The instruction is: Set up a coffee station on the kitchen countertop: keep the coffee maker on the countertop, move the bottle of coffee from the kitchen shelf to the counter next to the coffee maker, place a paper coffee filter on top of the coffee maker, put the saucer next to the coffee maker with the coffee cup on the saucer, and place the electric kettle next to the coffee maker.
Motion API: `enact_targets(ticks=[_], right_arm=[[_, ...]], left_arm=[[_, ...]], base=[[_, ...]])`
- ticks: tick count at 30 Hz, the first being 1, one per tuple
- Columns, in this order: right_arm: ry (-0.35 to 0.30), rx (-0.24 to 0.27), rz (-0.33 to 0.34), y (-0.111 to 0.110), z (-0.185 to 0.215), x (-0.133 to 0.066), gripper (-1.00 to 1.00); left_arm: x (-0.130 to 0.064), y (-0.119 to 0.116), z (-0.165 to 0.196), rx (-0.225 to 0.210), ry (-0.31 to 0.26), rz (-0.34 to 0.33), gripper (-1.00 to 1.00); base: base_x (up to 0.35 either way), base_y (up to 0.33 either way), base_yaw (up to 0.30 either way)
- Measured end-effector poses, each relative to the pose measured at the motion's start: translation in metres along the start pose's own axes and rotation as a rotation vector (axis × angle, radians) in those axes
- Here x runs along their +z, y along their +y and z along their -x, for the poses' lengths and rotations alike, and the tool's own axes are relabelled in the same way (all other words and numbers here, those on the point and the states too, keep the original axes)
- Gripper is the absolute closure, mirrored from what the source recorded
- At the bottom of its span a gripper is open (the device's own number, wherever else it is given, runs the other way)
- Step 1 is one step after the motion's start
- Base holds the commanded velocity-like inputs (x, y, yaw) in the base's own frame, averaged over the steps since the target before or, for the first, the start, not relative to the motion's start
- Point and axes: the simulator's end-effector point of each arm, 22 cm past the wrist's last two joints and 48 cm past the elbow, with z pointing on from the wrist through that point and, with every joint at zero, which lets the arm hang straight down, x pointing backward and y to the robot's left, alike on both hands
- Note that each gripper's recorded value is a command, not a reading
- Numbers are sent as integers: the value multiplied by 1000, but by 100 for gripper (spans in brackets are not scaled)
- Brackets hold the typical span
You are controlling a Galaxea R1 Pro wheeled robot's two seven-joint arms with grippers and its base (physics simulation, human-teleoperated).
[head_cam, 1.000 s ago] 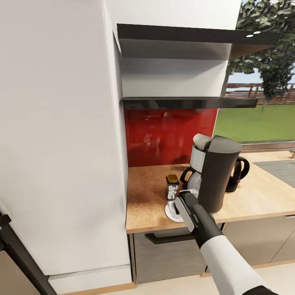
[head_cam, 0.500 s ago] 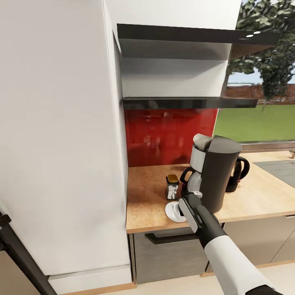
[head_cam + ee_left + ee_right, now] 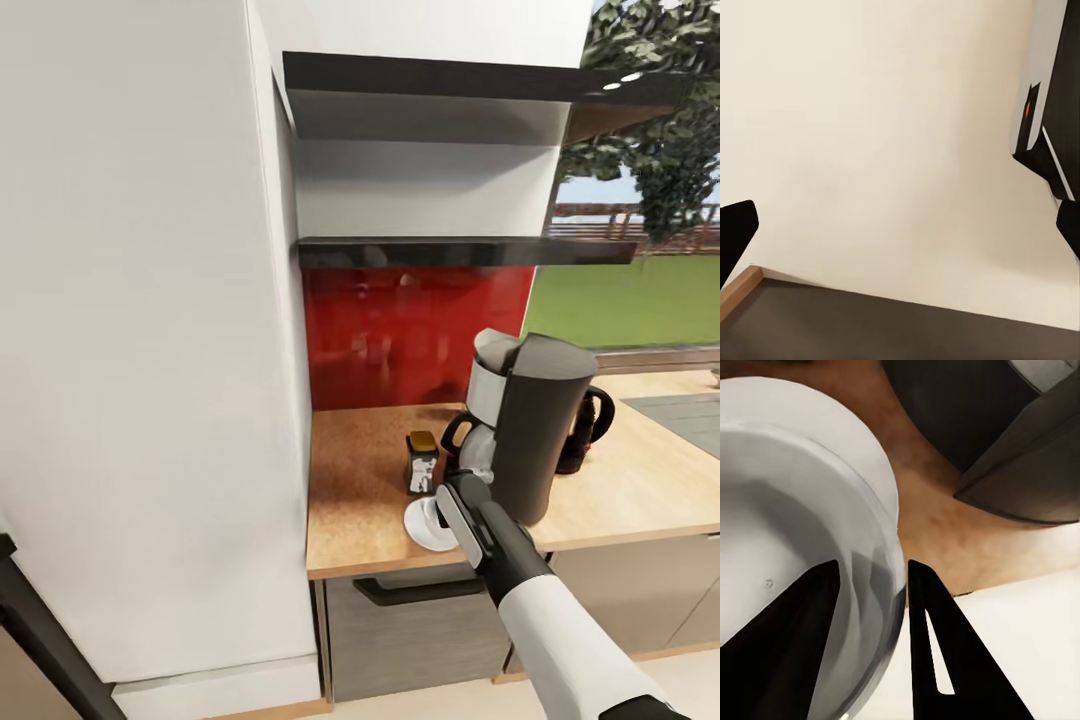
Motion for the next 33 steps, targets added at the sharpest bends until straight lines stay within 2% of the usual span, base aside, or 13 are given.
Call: enact_targets(ticks=[33], right_arm=[[7, -4, -1, 1, -3, 2, 100]], left_arm=[[0, 0, 0, 0, 0, 0, -100]], base=[[31, 0, 0]])
